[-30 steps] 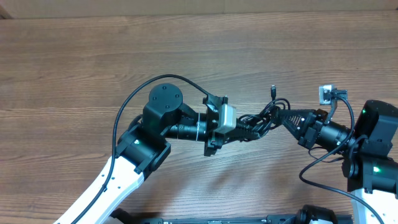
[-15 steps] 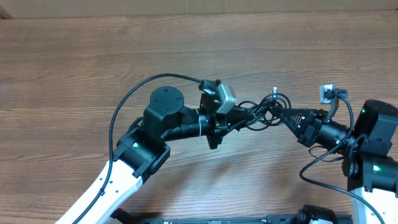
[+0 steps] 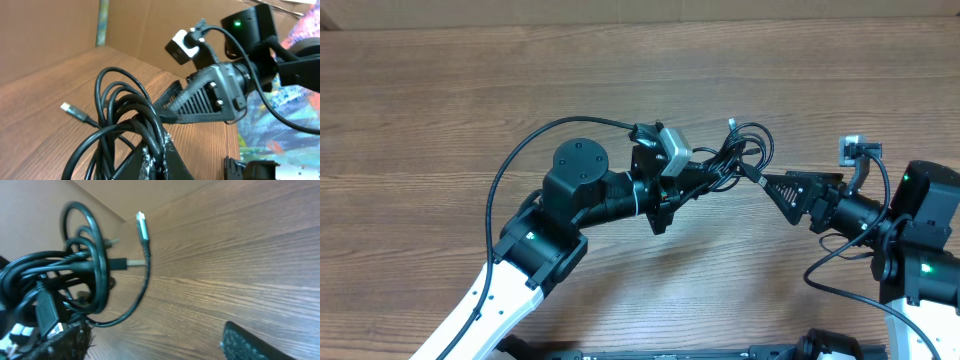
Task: Untangle cables
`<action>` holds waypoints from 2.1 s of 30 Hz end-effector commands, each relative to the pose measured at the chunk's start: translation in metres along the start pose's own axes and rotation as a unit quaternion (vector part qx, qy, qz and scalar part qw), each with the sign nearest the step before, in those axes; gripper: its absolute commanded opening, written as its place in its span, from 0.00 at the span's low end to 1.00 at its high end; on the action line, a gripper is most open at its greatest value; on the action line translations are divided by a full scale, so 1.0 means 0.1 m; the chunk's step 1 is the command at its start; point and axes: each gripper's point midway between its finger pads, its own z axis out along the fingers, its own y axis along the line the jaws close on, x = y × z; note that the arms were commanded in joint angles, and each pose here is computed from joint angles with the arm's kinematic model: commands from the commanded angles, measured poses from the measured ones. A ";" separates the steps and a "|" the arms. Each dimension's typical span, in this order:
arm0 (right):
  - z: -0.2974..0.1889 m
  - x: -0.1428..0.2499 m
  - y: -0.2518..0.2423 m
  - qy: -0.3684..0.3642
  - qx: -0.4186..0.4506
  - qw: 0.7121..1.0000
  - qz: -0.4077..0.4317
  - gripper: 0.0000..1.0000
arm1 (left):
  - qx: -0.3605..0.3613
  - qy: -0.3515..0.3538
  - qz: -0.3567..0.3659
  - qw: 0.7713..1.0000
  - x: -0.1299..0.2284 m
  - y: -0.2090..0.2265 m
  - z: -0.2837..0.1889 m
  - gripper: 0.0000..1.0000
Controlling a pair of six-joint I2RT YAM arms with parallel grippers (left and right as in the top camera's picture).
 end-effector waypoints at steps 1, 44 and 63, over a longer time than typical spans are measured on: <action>0.00 0.01 0.04 0.001 -0.010 1.000 -0.003 0.85 | 0.029 -0.012 0.053 0.998 -0.14 -0.16 -0.05 0.04; -0.10 -0.04 0.61 0.013 -0.169 0.985 -0.017 0.43 | 0.027 0.022 0.300 0.953 0.14 -0.42 0.27 0.04; -0.10 -0.04 0.61 0.014 -0.169 0.985 -0.017 0.04 | 0.032 -0.038 0.276 0.960 -0.14 -0.48 0.32 0.04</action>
